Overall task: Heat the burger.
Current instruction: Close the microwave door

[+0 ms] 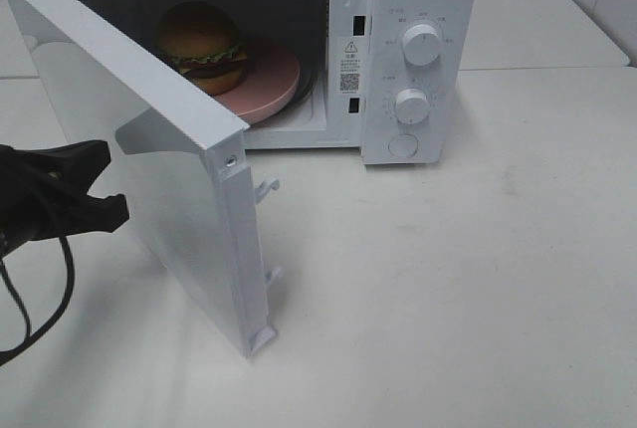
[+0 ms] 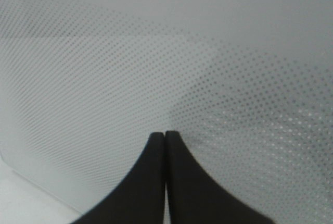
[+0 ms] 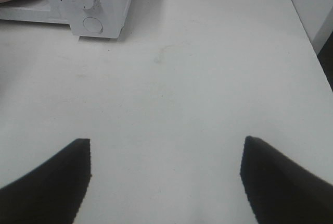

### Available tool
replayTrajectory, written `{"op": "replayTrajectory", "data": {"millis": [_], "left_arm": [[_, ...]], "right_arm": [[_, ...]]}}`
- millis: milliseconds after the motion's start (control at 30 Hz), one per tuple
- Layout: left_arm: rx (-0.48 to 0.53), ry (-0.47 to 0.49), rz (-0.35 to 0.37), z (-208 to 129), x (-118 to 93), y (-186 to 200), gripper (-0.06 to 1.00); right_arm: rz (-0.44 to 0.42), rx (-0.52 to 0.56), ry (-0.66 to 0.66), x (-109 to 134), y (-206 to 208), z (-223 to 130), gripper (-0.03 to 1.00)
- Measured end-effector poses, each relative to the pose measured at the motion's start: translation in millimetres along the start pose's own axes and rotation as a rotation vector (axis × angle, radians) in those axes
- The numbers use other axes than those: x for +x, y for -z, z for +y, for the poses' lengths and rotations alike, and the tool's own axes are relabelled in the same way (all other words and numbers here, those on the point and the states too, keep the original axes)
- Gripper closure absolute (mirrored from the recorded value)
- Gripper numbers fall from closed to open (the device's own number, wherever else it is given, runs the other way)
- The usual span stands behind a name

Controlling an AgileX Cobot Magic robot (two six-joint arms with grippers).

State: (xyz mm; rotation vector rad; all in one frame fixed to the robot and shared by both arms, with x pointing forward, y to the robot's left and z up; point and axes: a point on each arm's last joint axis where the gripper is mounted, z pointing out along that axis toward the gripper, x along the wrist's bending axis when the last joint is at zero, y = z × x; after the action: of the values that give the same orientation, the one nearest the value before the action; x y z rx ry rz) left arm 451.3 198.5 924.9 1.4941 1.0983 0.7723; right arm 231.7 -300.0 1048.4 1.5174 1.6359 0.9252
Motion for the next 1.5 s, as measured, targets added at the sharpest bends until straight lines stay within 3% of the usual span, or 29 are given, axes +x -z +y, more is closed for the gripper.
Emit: {"op": "replayTrajectory", "data": {"millis": [400,800,1200,1500], "left_arm": [[-0.05,-0.024,0.022,20,-28,-44,0.94],[-0.064,-0.013,0.056,41,-39,-84,0.94],[-0.043,0.039,0.107,49,-44,-123,0.94],[0.024,0.024,0.077,46,-57,-137,0.94]], "right_arm": [[0.0,0.0,0.0,0,0,0,0.2],[0.0,0.0,0.0,0,0,0,0.2],[0.0,0.0,0.0,0,0,0,0.2],[0.0,0.0,0.0,0,0,0,0.2]]}}
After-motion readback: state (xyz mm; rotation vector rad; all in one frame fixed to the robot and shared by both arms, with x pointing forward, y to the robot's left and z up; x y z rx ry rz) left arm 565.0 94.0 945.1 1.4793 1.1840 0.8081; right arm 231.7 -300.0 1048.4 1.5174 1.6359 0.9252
